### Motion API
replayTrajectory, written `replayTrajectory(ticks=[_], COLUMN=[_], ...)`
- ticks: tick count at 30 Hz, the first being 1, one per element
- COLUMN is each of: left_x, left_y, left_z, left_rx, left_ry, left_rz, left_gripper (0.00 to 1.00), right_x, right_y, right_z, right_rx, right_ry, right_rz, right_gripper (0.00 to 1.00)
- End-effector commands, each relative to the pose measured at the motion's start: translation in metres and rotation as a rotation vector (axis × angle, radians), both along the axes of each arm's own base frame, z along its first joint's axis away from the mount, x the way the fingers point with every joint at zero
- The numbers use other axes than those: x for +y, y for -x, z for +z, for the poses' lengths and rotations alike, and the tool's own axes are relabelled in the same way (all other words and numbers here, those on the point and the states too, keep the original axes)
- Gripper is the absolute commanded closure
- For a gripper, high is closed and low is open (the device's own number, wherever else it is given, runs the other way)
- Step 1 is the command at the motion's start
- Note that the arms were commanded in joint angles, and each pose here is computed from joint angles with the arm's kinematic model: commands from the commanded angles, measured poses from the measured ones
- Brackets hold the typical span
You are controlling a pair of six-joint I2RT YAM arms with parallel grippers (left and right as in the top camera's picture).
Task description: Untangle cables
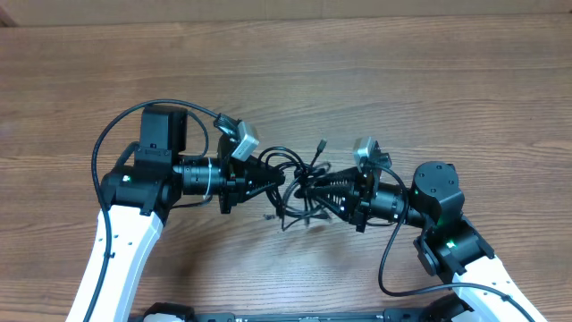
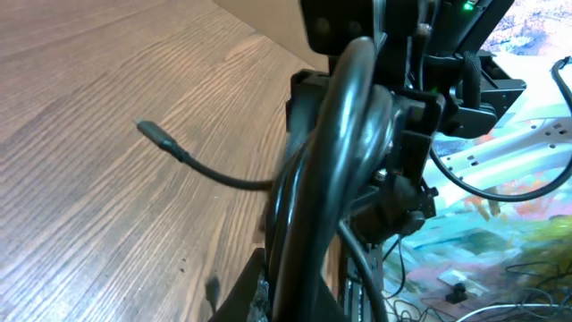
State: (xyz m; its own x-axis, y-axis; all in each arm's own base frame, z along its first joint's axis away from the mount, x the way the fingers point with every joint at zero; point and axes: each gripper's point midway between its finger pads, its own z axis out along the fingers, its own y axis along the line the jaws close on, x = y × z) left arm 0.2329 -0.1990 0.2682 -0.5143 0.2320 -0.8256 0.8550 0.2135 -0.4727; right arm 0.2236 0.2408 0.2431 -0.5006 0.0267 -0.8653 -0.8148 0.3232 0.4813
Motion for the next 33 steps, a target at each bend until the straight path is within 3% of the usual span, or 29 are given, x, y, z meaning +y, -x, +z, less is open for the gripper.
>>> replayTrajectory(ticks=[1, 3, 6, 7, 9, 10, 11, 17, 24, 29, 33], left_x=[0.000, 0.000, 0.000, 0.000, 0.000, 0.000, 0.000, -0.003, -0.007, -0.008, -0.006], left_y=[-0.002, -0.003, -0.003, -0.002, -0.002, -0.002, -0.001, 0.004, -0.009, -0.015, -0.023], left_z=[0.012, 0.011, 0.011, 0.011, 0.011, 0.012, 0.012, 0.021, 0.046, 0.049, 0.045], left_rx=[-0.067, -0.067, -0.067, -0.067, -0.055, -0.046, -0.041, -0.040, -0.210, -0.269, -0.283], left_ry=[0.014, 0.011, 0.011, 0.011, 0.012, 0.014, 0.017, 0.068, 0.135, 0.133, 0.096], left_rz=[-0.010, -0.007, -0.007, -0.007, -0.004, -0.002, -0.004, -0.038, -0.069, -0.062, -0.023], left_gripper=[0.91, 0.92, 0.82, 0.71, 0.22, 0.05, 0.00, 0.01, 0.00, 0.07, 0.21], right_x=[-0.002, -0.002, -0.002, -0.002, -0.002, -0.002, -0.002, -0.003, -0.003, -0.003, -0.003], right_y=[-0.002, -0.002, -0.002, -0.002, -0.002, -0.002, -0.002, -0.003, -0.003, -0.001, 0.000], right_z=[0.008, 0.008, 0.008, 0.008, 0.008, 0.008, 0.008, 0.005, 0.002, 0.000, -0.001], right_rx=[-0.019, -0.019, -0.019, -0.019, -0.019, -0.019, -0.019, -0.006, 0.005, 0.017, 0.025], right_ry=[-0.010, -0.010, -0.010, -0.010, -0.009, -0.009, -0.009, -0.001, 0.004, 0.008, 0.010], right_rz=[-0.010, -0.010, -0.010, -0.010, -0.010, -0.011, -0.011, -0.021, -0.021, -0.016, -0.009], right_gripper=[0.96, 0.96, 0.96, 0.96, 0.96, 0.96, 0.96, 0.96, 0.96, 0.96, 0.96])
